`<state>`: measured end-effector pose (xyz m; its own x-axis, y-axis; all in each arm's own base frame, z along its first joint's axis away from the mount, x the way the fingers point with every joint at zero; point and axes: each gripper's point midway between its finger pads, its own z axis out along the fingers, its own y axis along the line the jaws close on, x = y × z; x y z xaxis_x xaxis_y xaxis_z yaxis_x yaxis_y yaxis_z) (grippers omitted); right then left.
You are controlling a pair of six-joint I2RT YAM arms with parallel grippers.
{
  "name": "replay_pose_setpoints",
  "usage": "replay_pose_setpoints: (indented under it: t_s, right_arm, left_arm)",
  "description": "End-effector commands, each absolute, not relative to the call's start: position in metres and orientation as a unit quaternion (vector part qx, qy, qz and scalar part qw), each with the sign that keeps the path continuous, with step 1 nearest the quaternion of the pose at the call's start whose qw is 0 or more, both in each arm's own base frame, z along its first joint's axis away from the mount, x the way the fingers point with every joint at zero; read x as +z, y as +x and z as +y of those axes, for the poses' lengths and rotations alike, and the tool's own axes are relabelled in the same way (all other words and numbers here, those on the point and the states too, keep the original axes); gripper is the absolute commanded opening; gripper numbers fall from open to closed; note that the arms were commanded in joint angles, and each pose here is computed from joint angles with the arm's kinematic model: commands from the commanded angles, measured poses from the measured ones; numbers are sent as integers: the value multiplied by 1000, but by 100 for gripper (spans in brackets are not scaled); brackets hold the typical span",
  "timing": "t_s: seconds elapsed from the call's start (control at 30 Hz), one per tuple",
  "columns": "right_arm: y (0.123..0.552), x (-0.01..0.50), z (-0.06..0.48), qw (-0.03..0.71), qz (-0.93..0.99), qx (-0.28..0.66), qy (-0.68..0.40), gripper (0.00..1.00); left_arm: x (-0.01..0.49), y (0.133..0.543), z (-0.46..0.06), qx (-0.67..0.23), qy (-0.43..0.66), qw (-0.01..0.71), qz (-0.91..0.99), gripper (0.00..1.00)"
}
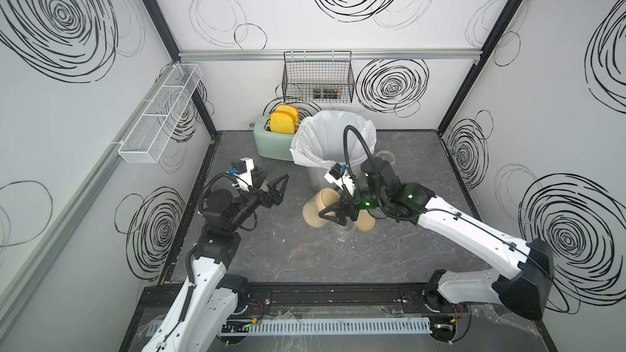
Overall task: Empty moldy rice from jars
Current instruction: Pick up the jar from the center of the board.
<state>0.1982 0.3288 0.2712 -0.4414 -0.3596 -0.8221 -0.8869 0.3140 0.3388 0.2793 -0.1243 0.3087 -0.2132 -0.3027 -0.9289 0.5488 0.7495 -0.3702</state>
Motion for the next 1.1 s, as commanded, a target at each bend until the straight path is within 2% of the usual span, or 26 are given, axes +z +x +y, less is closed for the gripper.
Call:
replay_pose_setpoints:
  t_s: [0.0,0.23,0.5,0.73,1.07]
  right_arm:
    - [203,334,313,388,685,477,-390,62]
    - [221,334,275,393,706,471,-354,60]
    - [220,344,268,396,692,492,-348,57]
    - [210,348,269,390,679,511,-356,57]
    - [195,348,279,367,662,532,-380,56]
  left_arm:
    - [344,259,-149,-327,206,664,640,96]
    - [328,233,-210,-323,349,617,626,96]
    - [315,221,-270,-266,448,600,607,96]
    - [310,224,-292,-236,467,608,597,96]
    - [308,233,-295,-193,461,618,606,96]
